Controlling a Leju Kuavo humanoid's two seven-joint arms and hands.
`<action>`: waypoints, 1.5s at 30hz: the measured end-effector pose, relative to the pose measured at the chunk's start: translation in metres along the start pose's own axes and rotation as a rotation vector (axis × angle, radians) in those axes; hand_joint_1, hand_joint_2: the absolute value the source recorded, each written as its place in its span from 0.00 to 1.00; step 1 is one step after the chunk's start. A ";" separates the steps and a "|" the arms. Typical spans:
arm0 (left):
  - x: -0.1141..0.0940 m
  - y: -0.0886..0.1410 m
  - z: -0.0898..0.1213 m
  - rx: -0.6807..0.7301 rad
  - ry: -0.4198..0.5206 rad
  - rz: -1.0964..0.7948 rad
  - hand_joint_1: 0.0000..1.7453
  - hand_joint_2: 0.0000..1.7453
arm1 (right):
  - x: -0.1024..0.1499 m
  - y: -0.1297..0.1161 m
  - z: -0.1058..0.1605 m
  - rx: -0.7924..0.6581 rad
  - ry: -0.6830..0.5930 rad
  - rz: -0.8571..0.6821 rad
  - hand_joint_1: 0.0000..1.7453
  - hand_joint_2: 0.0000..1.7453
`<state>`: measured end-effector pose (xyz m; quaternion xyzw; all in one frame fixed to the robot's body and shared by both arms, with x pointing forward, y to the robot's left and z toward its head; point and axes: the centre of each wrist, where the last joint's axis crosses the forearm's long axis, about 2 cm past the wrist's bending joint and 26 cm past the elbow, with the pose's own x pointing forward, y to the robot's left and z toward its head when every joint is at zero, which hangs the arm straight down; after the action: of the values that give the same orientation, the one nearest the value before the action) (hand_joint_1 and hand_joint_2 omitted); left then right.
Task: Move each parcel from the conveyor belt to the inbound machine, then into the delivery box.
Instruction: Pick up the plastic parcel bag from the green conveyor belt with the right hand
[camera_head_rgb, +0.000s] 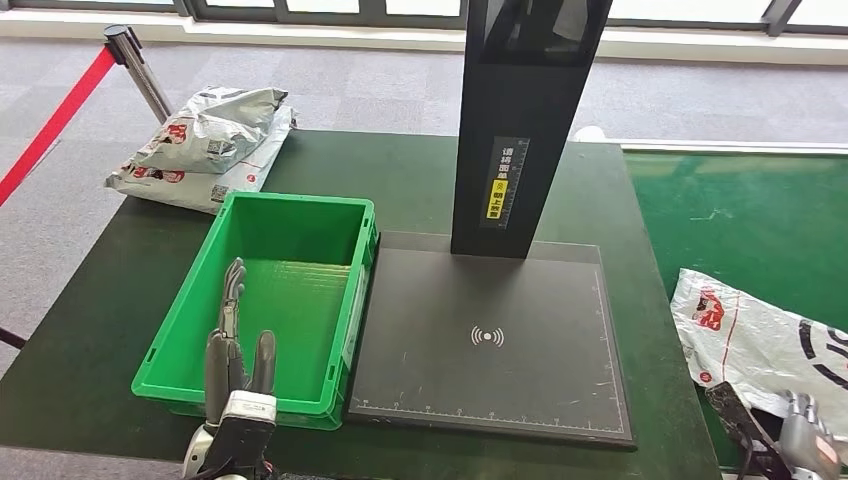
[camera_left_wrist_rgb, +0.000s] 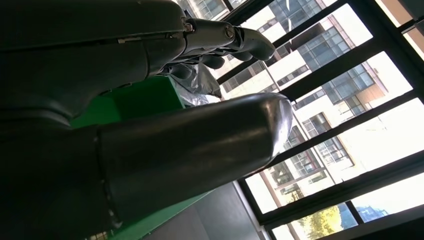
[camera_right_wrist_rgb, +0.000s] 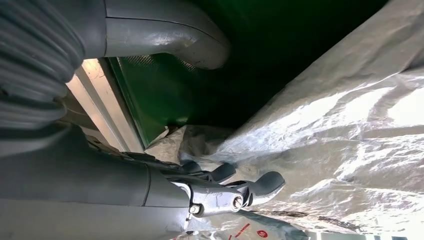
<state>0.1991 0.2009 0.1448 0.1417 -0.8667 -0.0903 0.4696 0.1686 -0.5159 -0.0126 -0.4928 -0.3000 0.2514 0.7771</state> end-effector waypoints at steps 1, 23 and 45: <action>0.000 0.000 0.000 0.000 0.001 -0.001 0.00 0.00 | 0.000 0.000 0.000 0.002 0.002 -0.002 0.00 1.00; -0.019 -0.004 0.009 0.100 0.124 -0.006 0.00 0.00 | 0.038 0.013 -0.002 -0.030 -0.051 -0.028 1.00 1.00; -0.026 -0.001 0.008 0.095 0.137 -0.014 0.00 0.00 | 0.106 0.019 0.029 -0.313 -0.300 -0.285 1.00 1.00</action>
<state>0.2058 0.2084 0.1199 0.1758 -0.8349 -0.0425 0.5198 0.2196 -0.4176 0.0033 -0.5170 -0.5136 0.1601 0.6658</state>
